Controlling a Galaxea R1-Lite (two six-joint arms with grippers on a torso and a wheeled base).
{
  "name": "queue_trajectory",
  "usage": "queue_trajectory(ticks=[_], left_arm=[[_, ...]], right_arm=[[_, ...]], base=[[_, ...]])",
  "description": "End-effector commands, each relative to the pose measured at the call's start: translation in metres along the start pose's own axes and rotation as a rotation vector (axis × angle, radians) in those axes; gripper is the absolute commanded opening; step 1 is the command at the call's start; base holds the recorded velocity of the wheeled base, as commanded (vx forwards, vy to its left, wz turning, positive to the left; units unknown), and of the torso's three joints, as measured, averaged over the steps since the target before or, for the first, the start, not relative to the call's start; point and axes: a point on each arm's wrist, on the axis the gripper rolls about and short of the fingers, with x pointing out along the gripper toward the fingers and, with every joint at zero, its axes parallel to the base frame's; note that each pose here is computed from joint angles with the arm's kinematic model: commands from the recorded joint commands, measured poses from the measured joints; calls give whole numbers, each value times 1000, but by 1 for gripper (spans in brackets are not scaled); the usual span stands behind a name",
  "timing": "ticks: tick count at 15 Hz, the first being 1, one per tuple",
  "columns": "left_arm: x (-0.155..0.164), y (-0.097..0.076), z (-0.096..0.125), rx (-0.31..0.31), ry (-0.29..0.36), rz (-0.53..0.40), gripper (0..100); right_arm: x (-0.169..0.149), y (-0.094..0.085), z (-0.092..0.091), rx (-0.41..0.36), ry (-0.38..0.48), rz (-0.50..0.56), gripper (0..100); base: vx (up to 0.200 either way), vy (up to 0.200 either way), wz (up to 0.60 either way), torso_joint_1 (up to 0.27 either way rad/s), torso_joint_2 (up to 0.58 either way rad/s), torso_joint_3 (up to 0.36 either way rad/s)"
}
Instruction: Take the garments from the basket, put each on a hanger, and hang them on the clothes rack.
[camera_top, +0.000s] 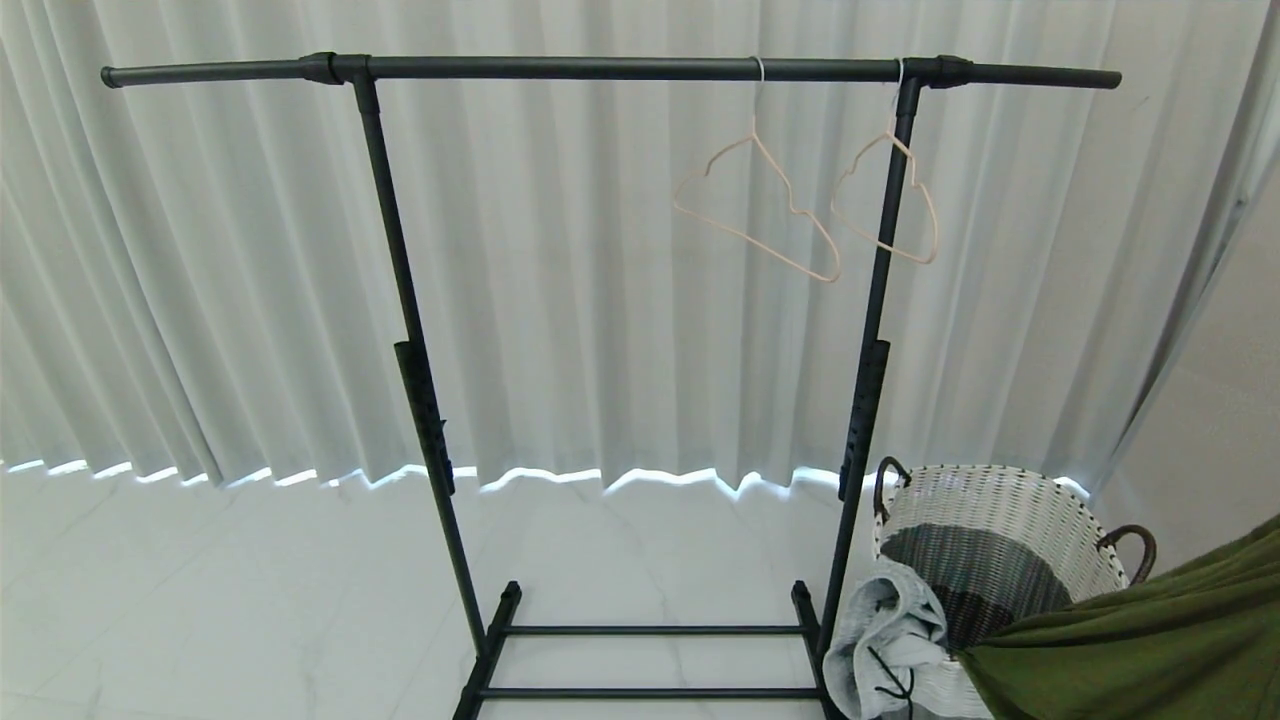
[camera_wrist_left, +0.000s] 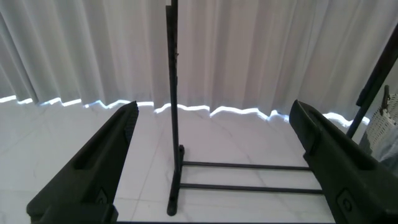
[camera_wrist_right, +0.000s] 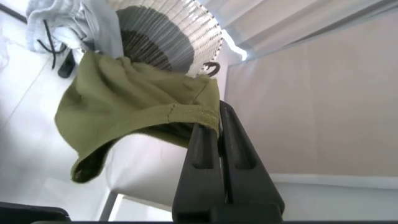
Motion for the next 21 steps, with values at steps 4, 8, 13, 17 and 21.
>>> queue_trajectory(ticks=[4, 8, 13, 17, 21], left_arm=[[0, 0, 0, 1, 1, 0, 100], [0, 0, 0, 0, 1, 0, 100], [0, 0, 0, 38, -1, -12, 100], [0, 0, 0, 92, 1, -24, 100], [0, 0, 0, 104, 0, -24, 100]], right_arm=[[2, 0, 0, -2, 5, 5, 0], [2, 1, 0, -4, 8, 8, 0], [5, 5, -1, -18, 19, 87, 0], [-13, 1, 4, 5, 16, 170, 0], [-42, -20, 30, 93, -37, 246, 0]], base=[[0, 50, 0, -1, -1, -1], [0, 200, 0, 2, 4, 4], [0, 0, 0, 0, 0, 0], [0, 0, 0, 0, 0, 0], [0, 0, 0, 0, 0, 0]])
